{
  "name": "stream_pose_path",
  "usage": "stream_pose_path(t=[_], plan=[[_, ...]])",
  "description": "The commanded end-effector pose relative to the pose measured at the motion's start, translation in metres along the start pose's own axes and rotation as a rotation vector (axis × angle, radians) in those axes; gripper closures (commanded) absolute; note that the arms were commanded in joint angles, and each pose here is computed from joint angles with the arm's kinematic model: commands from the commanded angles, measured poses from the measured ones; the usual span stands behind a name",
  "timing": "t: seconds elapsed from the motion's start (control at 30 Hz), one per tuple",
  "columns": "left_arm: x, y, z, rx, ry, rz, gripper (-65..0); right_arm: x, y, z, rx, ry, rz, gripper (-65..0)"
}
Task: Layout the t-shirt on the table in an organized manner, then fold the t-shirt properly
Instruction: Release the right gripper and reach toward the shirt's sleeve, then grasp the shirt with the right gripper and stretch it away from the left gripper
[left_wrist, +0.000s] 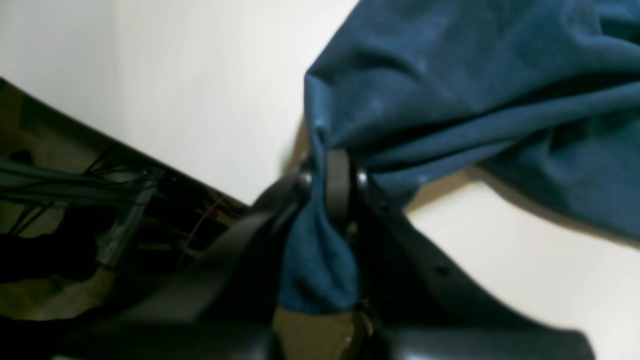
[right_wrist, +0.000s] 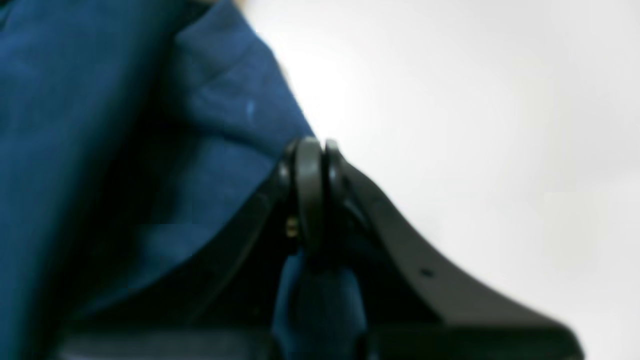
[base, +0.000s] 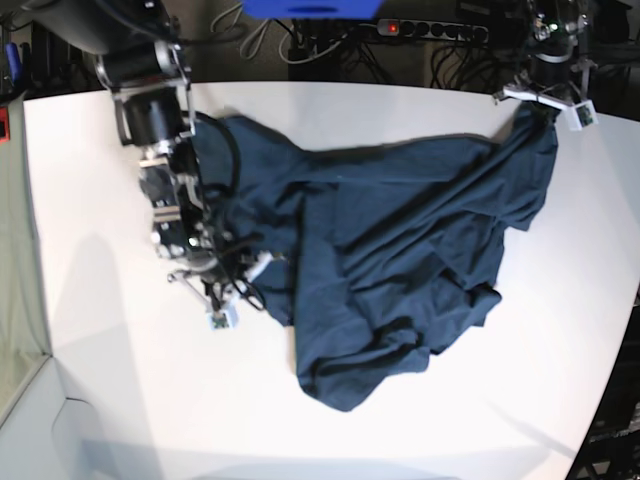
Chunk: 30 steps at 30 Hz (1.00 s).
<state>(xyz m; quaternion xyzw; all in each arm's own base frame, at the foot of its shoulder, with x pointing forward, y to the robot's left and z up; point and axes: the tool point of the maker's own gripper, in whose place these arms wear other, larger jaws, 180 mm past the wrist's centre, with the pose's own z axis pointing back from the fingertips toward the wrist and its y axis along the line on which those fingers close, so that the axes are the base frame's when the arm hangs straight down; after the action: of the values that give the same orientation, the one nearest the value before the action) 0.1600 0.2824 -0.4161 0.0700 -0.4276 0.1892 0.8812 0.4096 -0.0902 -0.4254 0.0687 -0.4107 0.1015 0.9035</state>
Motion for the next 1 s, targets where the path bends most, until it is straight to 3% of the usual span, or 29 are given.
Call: stream_pose_path(t=[0.0, 0.13, 0.4, 0.47, 0.57, 0.7, 0.83, 0.97], plan=[[0.012, 0.002, 0.003, 0.002, -0.044, -0.006, -0.3, 0.005, -0.016, 0.010, -0.037, -0.011, 0.013, 0.0], [0.015, 0.000, 0.003, -0.001, -0.052, -0.007, -0.3, 0.012, -0.060, 0.045, -0.139, -0.082, -0.072, 0.0], [0.014, -0.005, 0.002, -0.005, -0.054, 0.016, -0.3, -0.046, -0.162, 0.105, -0.384, 0.015, -0.336, 0.0], [0.014, -0.007, 0.002, -0.009, -0.052, 0.015, -0.3, -0.056, -0.169, 0.111, -0.398, 0.034, -0.365, 0.0], [0.014, -0.006, 0.002, -0.008, -0.053, 0.016, -0.3, -0.051, -0.158, 0.114, -0.382, 0.024, -0.319, 0.0], [0.014, -0.005, 0.002, -0.006, -0.052, 0.014, -0.3, -0.016, -0.107, 0.098, -0.264, -0.004, -0.132, -1.5], [0.014, -0.005, 0.002, -0.006, -0.052, 0.014, -0.3, 0.017, -0.057, 0.085, -0.152, -0.044, 0.018, -15.0], [0.013, -0.007, 0.002, -0.009, -0.051, 0.016, -0.3, 0.029, -0.040, 0.072, -0.111, -0.046, 0.058, -29.7]])
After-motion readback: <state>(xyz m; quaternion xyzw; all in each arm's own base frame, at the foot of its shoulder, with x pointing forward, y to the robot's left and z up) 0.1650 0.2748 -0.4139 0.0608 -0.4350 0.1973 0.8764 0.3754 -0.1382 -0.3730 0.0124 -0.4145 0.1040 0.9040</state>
